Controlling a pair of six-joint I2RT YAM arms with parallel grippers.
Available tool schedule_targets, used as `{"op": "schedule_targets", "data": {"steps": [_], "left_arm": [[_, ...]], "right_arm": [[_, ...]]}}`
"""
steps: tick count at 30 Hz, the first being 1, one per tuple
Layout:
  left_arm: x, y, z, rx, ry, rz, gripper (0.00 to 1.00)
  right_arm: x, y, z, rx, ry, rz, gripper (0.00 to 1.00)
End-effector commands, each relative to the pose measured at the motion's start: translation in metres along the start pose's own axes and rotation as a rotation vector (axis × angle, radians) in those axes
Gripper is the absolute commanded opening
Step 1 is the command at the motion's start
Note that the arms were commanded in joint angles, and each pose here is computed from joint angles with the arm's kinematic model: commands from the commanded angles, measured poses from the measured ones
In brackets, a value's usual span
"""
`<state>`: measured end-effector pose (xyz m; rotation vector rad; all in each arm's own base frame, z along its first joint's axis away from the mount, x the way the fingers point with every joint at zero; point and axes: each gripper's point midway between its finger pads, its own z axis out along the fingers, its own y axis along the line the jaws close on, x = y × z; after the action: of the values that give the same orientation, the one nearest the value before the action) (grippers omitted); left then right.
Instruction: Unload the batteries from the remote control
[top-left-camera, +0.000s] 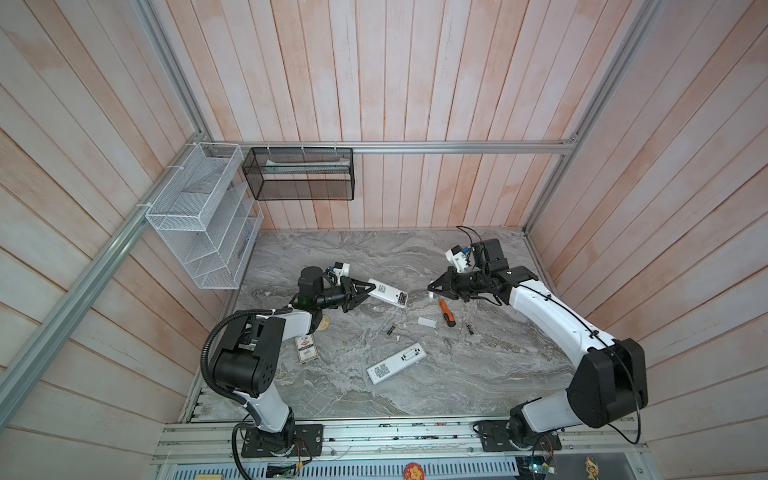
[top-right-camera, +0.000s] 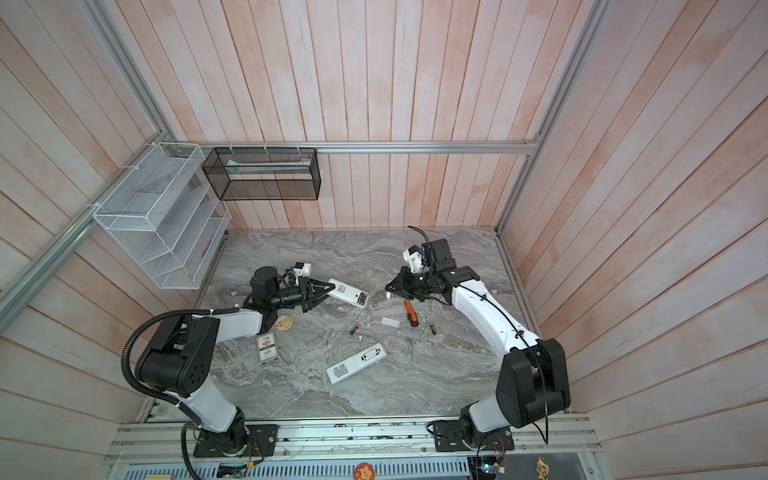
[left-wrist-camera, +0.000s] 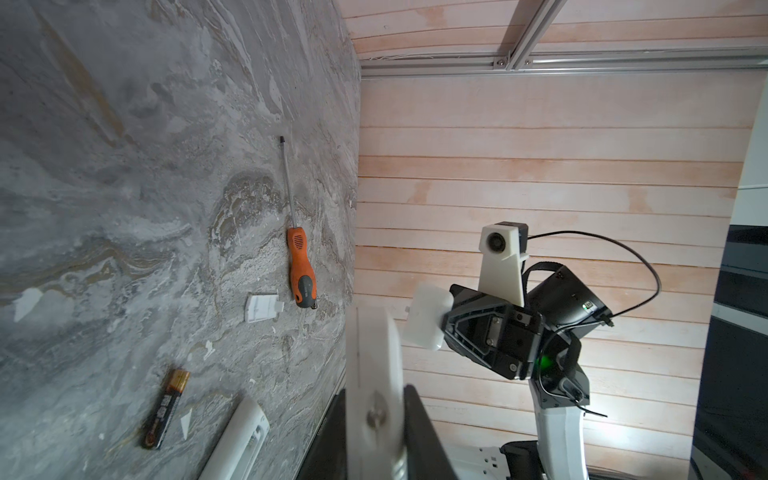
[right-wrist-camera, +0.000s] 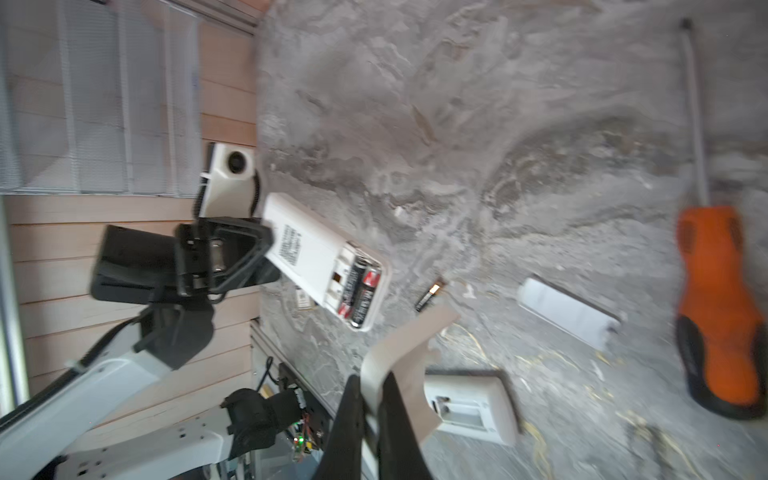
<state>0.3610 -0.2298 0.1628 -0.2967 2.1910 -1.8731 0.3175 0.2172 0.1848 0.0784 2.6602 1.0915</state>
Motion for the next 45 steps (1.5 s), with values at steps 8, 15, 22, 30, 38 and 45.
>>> {"op": "schedule_targets", "data": {"steps": [8, 15, 22, 30, 38, 45], "left_arm": [[0.022, 0.007, -0.017, -0.024, 0.031, 0.055, 0.21], [0.028, 0.007, -0.026, -0.031, 0.027, 0.06, 0.21], [0.03, 0.006, -0.032, -0.035, 0.016, 0.065, 0.21], [0.029, 0.006, -0.033, -0.034, 0.008, 0.068, 0.21], [0.026, 0.01, -0.033, -0.04, 0.002, 0.063, 0.21], [0.022, 0.018, -0.032, -0.054, -0.013, 0.056, 0.21]], "right_arm": [[0.107, -0.126, 0.027, 0.495, 0.282, 0.047, 0.08], [0.124, -0.138, 0.048, 0.556, 0.314, 0.016, 0.08], [0.127, -0.14, 0.057, 0.545, 0.327, 0.01, 0.17], [0.11, -0.125, 0.047, 0.533, 0.273, -0.038, 0.4], [0.056, -0.053, 0.009, 0.37, 0.062, -0.204, 0.59], [0.015, -0.063, -0.008, 0.387, -0.025, -0.196, 0.71]]}}
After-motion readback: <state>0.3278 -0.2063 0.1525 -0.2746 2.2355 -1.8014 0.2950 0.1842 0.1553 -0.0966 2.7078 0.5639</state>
